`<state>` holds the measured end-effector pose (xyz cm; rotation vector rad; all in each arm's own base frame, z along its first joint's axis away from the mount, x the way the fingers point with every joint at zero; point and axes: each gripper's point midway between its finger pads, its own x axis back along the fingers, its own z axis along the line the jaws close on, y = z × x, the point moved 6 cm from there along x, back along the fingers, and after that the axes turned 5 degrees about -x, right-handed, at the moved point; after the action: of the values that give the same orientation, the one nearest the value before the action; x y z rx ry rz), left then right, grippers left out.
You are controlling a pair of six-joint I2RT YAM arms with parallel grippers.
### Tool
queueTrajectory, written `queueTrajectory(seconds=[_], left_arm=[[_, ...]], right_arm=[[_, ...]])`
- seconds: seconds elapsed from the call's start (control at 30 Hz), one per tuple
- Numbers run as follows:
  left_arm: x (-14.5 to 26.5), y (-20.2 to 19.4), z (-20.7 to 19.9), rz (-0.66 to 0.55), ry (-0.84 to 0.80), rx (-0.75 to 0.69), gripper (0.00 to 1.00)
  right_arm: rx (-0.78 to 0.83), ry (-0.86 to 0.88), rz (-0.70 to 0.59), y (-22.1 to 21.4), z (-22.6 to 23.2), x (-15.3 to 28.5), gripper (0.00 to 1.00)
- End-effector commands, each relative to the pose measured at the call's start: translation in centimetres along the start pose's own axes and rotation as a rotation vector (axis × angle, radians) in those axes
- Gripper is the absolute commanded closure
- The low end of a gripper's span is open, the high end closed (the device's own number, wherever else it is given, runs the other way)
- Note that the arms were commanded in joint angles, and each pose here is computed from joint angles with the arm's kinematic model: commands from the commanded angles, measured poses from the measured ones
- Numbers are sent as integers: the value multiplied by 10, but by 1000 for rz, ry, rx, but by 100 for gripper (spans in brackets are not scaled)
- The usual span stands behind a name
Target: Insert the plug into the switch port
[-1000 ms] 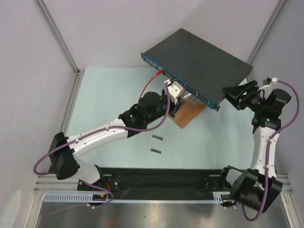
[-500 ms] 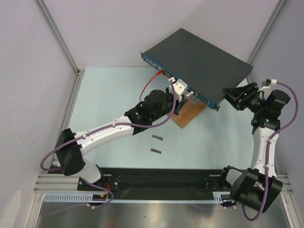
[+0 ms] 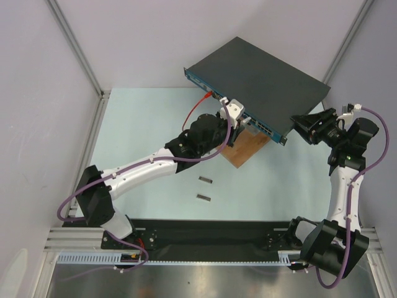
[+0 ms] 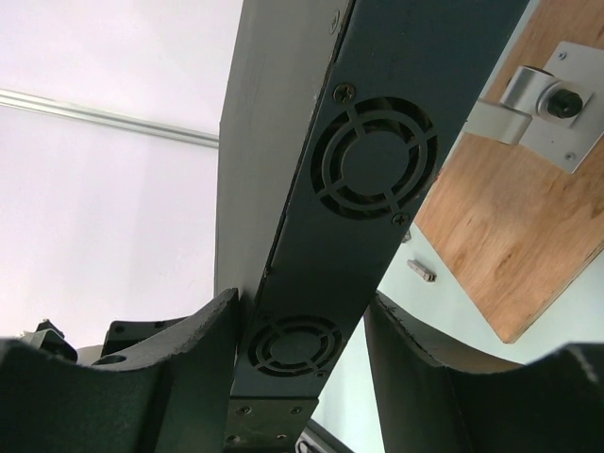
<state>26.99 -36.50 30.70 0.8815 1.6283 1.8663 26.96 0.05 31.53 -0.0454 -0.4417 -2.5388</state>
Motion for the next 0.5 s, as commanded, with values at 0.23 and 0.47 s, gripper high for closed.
queueTrajectory(seconds=[0.23, 0.47], left_arm=[[-3, 33, 18, -88, 68, 77, 100], [-6, 36, 17, -99, 66, 89, 100]], right_arm=[[35, 28, 39, -7, -3, -3, 100], [30, 25, 45, -8, -4, -5, 100]])
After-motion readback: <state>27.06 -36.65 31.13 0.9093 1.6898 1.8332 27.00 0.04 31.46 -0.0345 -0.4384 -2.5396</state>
